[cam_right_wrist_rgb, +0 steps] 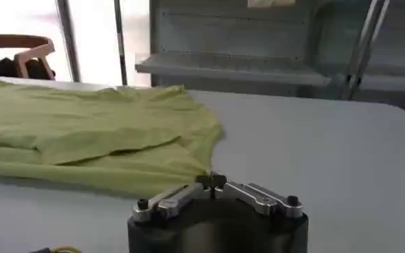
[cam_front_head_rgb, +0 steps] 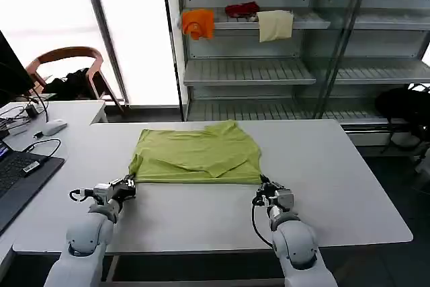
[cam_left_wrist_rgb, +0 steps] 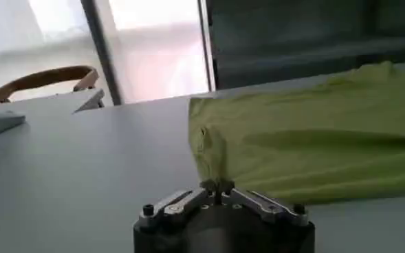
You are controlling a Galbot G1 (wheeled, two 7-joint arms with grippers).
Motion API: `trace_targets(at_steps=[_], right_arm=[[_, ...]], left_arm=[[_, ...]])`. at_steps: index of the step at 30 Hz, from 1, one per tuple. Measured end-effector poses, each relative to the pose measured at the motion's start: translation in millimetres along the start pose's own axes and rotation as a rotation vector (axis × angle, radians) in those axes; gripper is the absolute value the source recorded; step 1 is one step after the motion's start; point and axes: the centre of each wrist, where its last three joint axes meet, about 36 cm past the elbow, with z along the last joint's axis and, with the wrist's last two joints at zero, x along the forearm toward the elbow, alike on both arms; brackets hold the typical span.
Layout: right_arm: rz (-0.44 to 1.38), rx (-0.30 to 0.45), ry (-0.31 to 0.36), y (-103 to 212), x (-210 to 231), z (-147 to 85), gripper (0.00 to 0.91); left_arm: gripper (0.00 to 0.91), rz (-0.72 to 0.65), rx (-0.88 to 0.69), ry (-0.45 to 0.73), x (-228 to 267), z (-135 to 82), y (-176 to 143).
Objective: Fold and organize the clothes.
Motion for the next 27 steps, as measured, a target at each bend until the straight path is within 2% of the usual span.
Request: trace_targets(at_steps=[8,18,27], right_arm=[[-0.028,0.007,-0.010,0.6,39.9,4.7,0.000],[-0.052,0.022,0.038,7.4,99.1,23.7,0.000],[-0.054,0.043,0.069,7.1,143.0,28.1,0.000]], left_arm=[[0.000,0.018,0.035,-0.011,44.2,12.5,-7.7],[0.000,0.039,0.062,0.016,108.5,38.2,-26.8],[0.000,0.019,0.051,0.013,139.3,38.0,-30.1]])
